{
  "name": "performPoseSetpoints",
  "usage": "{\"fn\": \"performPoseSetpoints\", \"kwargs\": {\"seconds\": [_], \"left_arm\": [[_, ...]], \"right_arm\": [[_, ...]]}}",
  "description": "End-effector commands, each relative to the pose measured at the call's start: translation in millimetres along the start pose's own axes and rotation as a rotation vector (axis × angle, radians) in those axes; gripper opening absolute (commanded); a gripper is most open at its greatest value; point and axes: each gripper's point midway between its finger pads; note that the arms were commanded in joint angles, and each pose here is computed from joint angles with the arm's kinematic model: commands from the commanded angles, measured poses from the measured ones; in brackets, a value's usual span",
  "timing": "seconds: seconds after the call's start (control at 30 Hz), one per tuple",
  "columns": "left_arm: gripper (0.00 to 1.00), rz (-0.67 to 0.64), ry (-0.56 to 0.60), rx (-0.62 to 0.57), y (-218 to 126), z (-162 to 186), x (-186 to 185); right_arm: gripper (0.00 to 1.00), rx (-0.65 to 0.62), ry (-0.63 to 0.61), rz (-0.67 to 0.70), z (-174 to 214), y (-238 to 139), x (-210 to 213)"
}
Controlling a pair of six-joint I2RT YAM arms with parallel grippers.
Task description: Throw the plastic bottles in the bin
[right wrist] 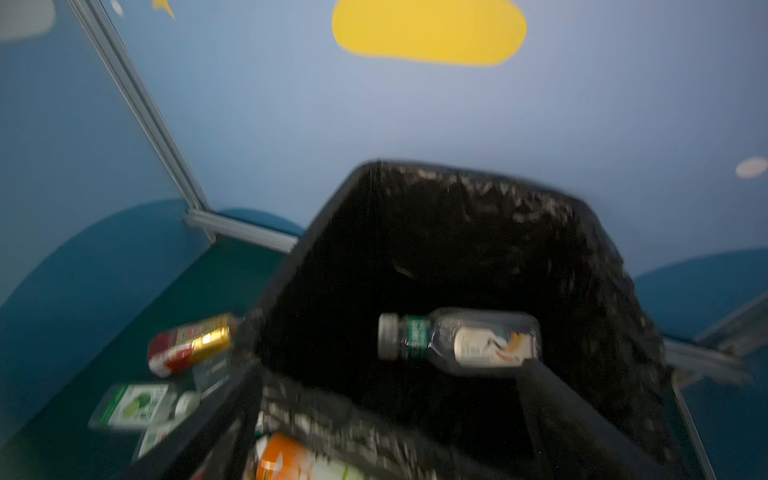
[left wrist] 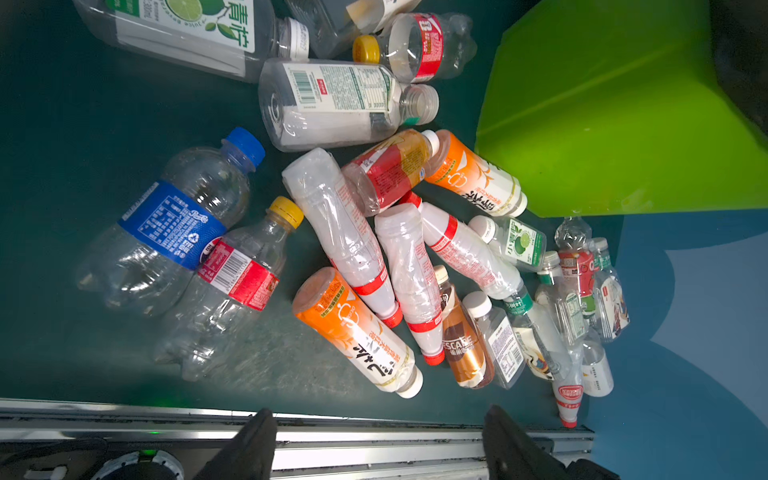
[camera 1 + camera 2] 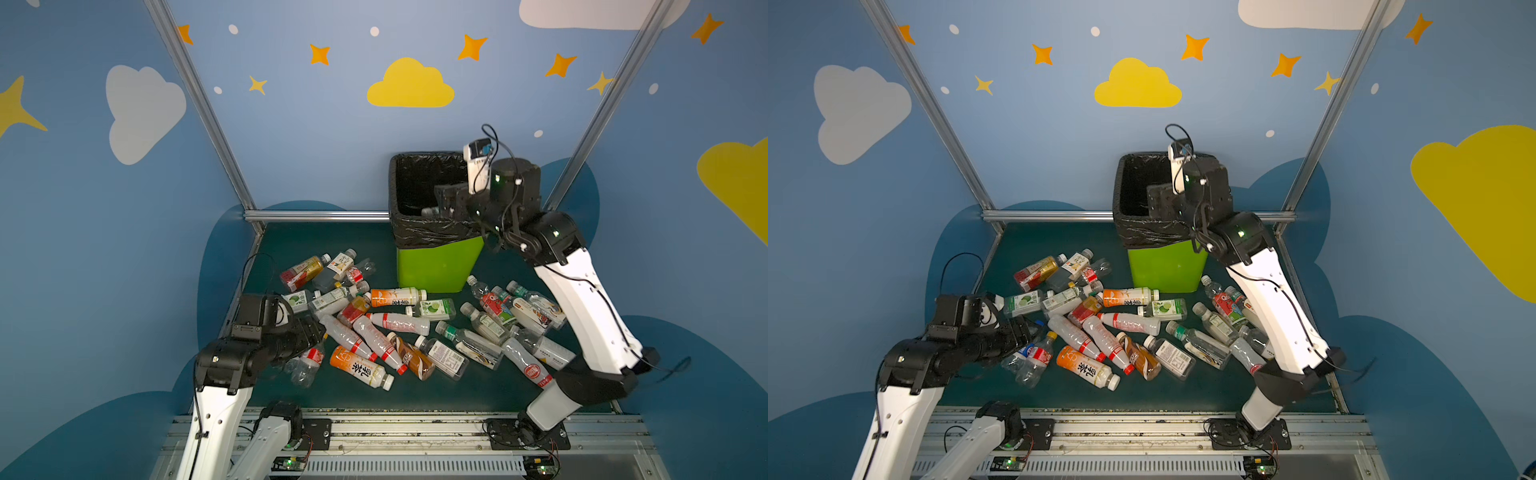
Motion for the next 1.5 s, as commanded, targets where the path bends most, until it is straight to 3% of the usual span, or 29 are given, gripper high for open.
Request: {"fn": "performPoseSetpoints", "kwargs": {"seconds": [0.0, 0.1, 0.23, 0.33, 0.43, 0.53, 0.73, 0.83, 1.03, 1.47], "left_arm": [[0.73, -0.044, -0.027, 0.101, 6, 31, 17], [0.65, -0.027, -0.03, 0.149, 17, 44, 20], [0.66, -0.052, -0.049, 0.147, 27, 42, 23], [0.67, -0.084, -0.045, 0.151, 30, 39, 24], [0.66, -0.149, -0.043, 0.176, 35, 40, 30], [0.65, -0.267, -0.018, 0.167, 36, 35, 46], [0.65, -0.384, 0.018, 0.142, 52, 14, 57], [0.64, -0.453, 0.031, 0.19, 63, 12, 65], [0.68, -0.471, 0.011, 0.256, 86, 14, 66], [0.76, -0.577, -0.069, 0.299, 101, 24, 91]], "right_arm": [[0.95, -0.115, 0.113, -0.039, -10, -89, -20], [0.93, 0.021, 0.118, -0.05, 50, -111, -27], [0.92, 0.241, 0.15, -0.141, 136, -138, -21], [0.85, 0.432, 0.197, -0.235, 196, -149, -4], [0.78, 0.611, 0.222, -0.271, 249, -151, 11], [0.75, 0.708, 0.21, -0.266, 285, -148, 24], [0.72, 0.752, 0.154, -0.286, 309, -134, 59], [0.72, 0.765, 0.122, -0.323, 310, -129, 77], [0.73, 0.778, 0.046, -0.35, 312, -127, 95], [0.73, 0.785, 0.035, -0.375, 322, -135, 97]]}}
Point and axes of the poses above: each gripper's point midway between its finger pads, its own y axis out along the fingers, its own x axis along the line the jaws close on, z = x × y, and after that the axes turned 2 degrees about y, right-handed
